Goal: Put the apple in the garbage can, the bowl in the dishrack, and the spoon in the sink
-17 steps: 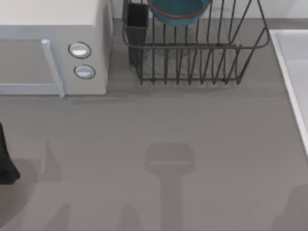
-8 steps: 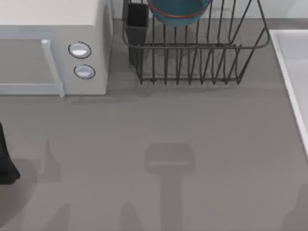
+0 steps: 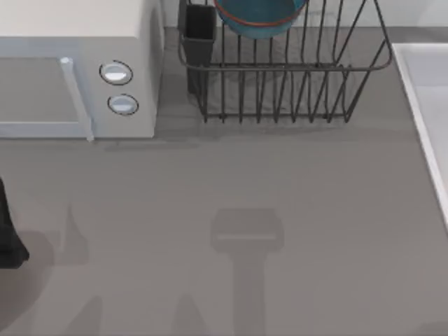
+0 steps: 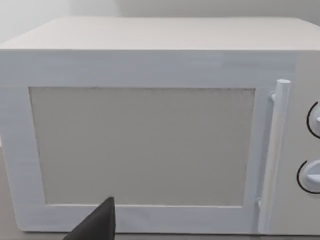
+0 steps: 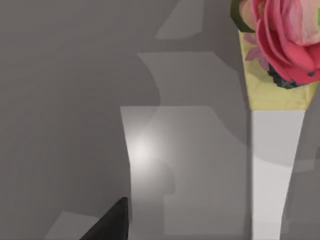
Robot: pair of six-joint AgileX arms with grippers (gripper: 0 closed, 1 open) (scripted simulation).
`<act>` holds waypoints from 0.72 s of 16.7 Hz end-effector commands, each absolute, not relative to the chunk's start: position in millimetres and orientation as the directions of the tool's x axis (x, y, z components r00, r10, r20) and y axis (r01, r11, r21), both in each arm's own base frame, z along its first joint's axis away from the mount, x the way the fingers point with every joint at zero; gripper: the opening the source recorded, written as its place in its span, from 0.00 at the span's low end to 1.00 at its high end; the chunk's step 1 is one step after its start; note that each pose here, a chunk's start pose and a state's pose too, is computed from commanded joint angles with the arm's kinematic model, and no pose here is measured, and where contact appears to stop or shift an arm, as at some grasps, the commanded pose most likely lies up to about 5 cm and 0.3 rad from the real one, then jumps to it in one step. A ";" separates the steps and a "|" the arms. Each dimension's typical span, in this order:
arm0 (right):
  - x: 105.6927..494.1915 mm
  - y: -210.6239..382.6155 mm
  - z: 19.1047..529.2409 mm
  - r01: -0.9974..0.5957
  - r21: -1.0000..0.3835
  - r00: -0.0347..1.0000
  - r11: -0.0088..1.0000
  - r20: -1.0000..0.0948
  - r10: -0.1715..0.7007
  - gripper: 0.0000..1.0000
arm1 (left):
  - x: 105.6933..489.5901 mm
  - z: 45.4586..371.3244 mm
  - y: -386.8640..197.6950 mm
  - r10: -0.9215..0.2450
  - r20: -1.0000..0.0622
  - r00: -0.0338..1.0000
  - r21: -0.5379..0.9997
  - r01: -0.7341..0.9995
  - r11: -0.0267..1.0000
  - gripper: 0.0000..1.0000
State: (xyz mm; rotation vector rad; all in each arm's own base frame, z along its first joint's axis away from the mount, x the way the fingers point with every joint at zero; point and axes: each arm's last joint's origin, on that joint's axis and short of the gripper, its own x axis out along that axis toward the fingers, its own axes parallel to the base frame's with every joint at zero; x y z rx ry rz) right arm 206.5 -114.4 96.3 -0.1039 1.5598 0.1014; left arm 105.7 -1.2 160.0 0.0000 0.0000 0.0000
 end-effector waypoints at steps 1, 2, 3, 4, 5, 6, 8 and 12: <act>205.7 -113.9 93.4 -0.130 0.000 0.006 0.991 -1.000 0.001 1.00 | 105.7 160.0 -1.2 0.000 0.000 1.000 0.000 0.000 1.000 1.00; 205.6 -113.8 93.1 -0.130 0.000 0.005 0.991 -1.000 0.001 1.00 | 105.7 160.0 -1.2 0.000 0.000 1.000 0.000 0.000 1.000 1.00; 205.6 -113.8 93.1 -0.130 0.000 0.005 0.991 -1.000 0.001 1.00 | 105.7 160.0 -1.2 0.000 0.000 1.000 0.000 0.000 1.000 1.00; 205.6 -113.8 93.1 -0.130 0.000 0.005 0.991 -1.000 0.001 1.00 | 105.7 160.0 -1.2 0.000 0.000 1.000 0.000 0.000 1.000 1.00; 205.6 -113.8 93.1 -0.130 0.000 0.005 0.991 -1.000 0.001 1.00 | 105.7 160.0 -1.2 0.000 0.000 1.000 0.000 0.000 1.000 1.00; 205.6 -113.8 93.1 -0.130 0.000 0.005 0.991 -1.000 0.001 0.92 | 105.7 160.0 -1.2 0.000 0.000 1.000 0.000 0.000 1.000 1.00; 205.6 -113.8 93.1 -0.130 0.000 0.005 0.991 -1.000 0.001 0.77 | 105.7 160.0 -1.2 0.000 0.000 1.000 0.000 0.000 1.000 1.00; 205.6 -113.8 93.1 -0.130 0.000 0.005 0.991 -1.000 0.001 0.47 | 105.7 160.0 -1.2 0.000 0.000 1.000 0.000 0.000 1.000 1.00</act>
